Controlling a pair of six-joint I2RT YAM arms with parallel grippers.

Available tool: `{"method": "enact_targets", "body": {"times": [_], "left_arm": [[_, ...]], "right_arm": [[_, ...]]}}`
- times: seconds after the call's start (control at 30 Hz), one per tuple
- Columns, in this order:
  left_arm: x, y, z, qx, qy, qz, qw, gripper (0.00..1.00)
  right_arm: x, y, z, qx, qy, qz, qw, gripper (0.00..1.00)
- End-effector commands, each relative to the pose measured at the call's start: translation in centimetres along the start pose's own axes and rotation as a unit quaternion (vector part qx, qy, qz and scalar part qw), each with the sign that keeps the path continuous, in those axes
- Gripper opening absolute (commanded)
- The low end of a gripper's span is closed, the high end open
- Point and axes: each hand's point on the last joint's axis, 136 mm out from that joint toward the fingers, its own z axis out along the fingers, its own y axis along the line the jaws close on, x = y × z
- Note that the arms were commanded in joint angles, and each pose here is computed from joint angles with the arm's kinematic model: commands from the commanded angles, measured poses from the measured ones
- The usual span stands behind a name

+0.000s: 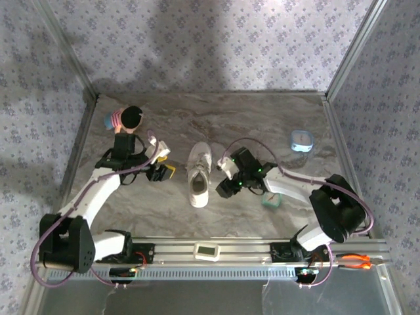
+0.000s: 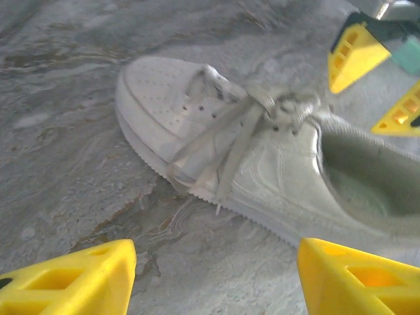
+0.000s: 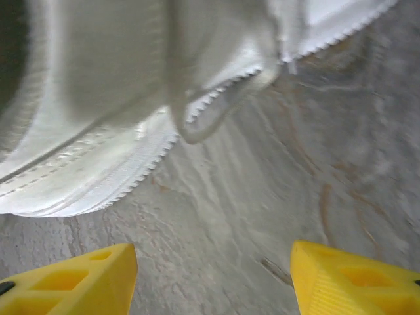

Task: Tie the shoes

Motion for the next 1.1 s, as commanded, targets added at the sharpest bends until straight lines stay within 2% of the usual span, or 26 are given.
{"method": "enact_targets", "body": {"times": [0.0, 0.13, 0.43, 0.77, 1.07], "left_arm": [[-1.3, -0.9, 0.0, 0.049, -0.026, 0.091, 0.994, 0.67], [-0.5, 0.2, 1.1, 0.056, -0.013, 0.096, 0.994, 0.67], [1.4, 2.9, 4.0, 0.068, 0.038, 0.125, 0.989, 0.66], [3.1, 3.8, 8.5, 0.082, 0.113, 0.209, 0.968, 0.65], [2.6, 4.8, 10.7, 0.083, 0.116, 0.231, 0.962, 0.65]], "right_arm": [[-2.4, -1.4, 1.0, 0.039, -0.038, -0.062, 0.997, 0.65], [-3.6, -1.9, 2.4, 0.034, -0.033, -0.079, 0.996, 0.65], [-3.7, -2.5, 4.7, 0.006, -0.009, -0.103, 0.995, 0.64], [-2.4, -2.1, 5.6, -0.023, 0.012, -0.116, 0.993, 0.49], [-3.0, -2.6, 6.0, -0.013, 0.015, -0.121, 0.992, 0.39]]}}
